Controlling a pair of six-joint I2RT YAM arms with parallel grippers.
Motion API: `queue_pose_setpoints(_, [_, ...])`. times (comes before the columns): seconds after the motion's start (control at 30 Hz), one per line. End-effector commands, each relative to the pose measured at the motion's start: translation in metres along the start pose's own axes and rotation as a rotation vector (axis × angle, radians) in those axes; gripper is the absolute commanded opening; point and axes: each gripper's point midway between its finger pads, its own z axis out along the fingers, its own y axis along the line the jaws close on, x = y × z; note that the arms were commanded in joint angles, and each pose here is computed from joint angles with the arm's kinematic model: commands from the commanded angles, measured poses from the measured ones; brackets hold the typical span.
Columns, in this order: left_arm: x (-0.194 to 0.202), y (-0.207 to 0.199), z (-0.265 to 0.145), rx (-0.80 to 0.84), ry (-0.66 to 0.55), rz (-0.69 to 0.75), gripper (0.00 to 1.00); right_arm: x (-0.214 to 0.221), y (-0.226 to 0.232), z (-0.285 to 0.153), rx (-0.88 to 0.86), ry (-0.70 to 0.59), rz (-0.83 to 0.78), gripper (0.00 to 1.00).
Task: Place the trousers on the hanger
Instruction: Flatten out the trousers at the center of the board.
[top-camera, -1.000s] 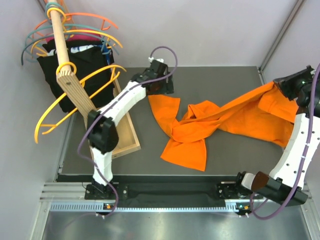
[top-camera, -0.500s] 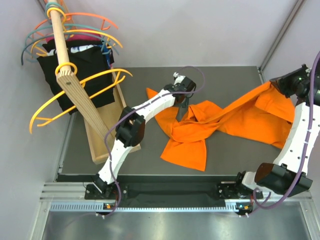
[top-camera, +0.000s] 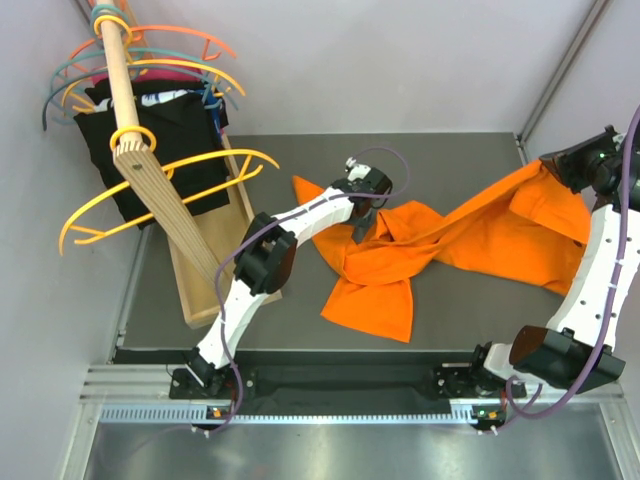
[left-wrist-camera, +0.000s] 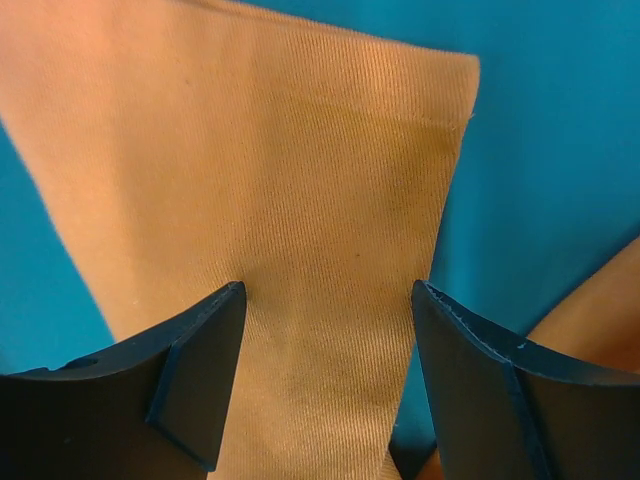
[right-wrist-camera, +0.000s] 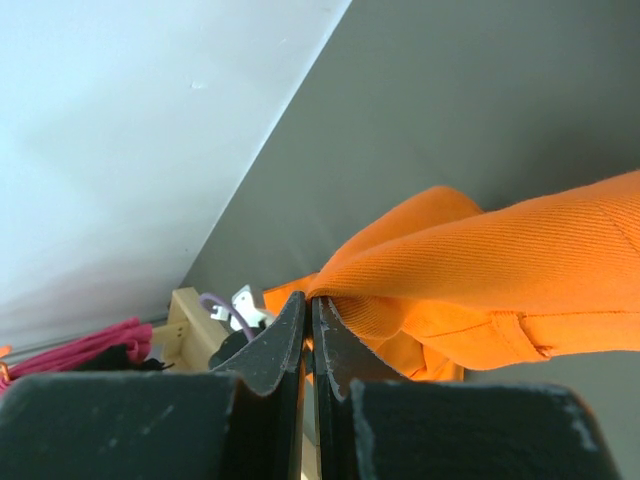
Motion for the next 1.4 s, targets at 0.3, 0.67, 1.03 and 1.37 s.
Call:
queue_pose_setpoints(0.3, [0.005,-0.016,0.018,0.062,0.004,0.035,0.37,-0.017,0.036,-0.016,-0.124,-0.07,-0.036,0.0])
queue_pose_setpoints(0.67, [-0.052,0.021,-0.047,0.054,-0.126,-0.023,0.0,-0.017,0.033,-0.013,-0.112,-0.069,-0.04,0.0])
queue_pose_setpoints(1.03, [-0.012,0.152,-0.146,-0.269,-0.179,-0.036,0.0,-0.004,0.021,0.001,-0.082,-0.024,-0.01,0.0])
queue_pose_setpoints(1.37, [0.132,0.208,-0.169,-0.268,0.143,-0.084,0.11,-0.002,0.016,0.01,-0.067,-0.006,0.012,0.0])
